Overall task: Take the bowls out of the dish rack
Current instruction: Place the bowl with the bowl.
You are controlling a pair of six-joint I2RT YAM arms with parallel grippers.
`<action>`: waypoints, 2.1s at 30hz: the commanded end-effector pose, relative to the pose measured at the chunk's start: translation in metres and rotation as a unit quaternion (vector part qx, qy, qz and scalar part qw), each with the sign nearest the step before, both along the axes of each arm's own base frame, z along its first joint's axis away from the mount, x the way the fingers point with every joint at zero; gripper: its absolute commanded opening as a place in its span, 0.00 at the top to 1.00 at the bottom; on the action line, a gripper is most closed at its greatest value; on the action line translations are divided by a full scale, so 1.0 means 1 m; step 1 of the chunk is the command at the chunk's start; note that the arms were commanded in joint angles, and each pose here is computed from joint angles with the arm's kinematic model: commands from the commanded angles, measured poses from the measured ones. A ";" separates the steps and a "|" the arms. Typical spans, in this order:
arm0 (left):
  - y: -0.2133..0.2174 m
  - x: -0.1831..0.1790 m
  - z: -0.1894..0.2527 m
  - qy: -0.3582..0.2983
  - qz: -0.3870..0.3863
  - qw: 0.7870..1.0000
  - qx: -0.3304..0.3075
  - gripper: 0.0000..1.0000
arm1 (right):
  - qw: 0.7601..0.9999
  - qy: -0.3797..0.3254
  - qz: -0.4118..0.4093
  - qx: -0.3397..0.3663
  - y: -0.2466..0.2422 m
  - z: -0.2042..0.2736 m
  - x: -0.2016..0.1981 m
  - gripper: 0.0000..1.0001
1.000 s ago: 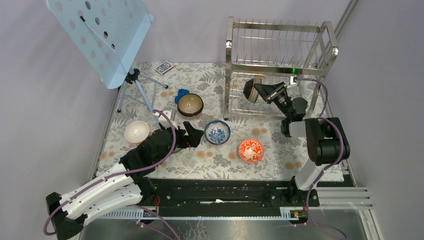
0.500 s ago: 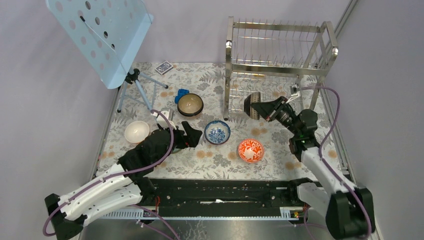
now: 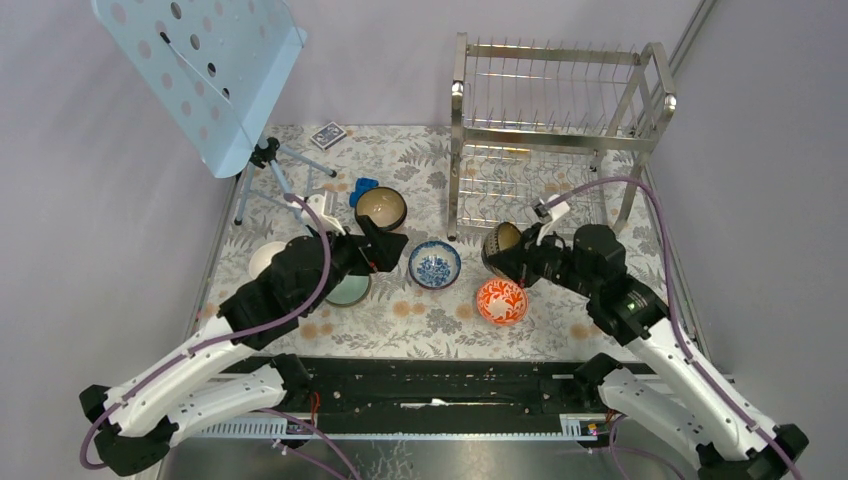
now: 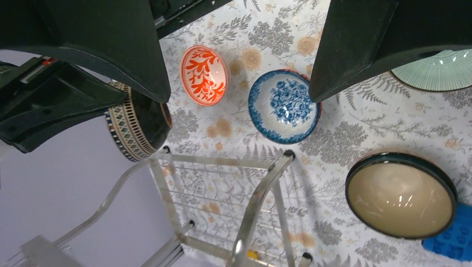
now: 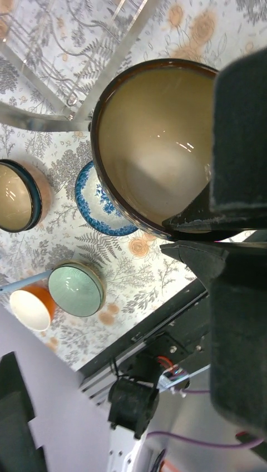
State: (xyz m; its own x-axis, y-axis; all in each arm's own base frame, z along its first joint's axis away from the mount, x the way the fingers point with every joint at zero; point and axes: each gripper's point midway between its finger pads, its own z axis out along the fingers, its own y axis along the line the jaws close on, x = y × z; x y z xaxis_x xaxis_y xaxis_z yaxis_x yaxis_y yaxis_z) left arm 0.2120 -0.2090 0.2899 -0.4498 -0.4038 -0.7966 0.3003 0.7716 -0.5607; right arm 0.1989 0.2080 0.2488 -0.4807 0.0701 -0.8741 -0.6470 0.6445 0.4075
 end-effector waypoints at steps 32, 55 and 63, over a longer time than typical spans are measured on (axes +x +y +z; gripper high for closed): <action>-0.050 -0.061 0.020 -0.035 -0.334 0.919 0.206 0.01 | 0.786 -0.325 0.297 -0.433 0.089 0.008 -0.117 1.00; -0.077 -0.068 -0.033 0.045 -0.370 0.899 0.232 0.33 | 0.788 -0.329 0.307 -0.419 0.103 0.002 -0.122 1.00; -0.081 -0.074 -0.040 0.053 -0.379 0.893 0.235 0.70 | 0.789 -0.329 0.306 -0.418 0.103 -0.001 -0.122 1.00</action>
State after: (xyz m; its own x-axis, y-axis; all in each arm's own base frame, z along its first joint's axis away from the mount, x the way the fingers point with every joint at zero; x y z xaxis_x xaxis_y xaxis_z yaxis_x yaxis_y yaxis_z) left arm 0.1366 -0.2845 0.2471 -0.5494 0.4282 -0.7176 0.7933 0.5371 -0.2868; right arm 0.0722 0.3004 0.2238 0.3548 -0.7839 -0.5096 -0.8590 -0.0582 -0.5086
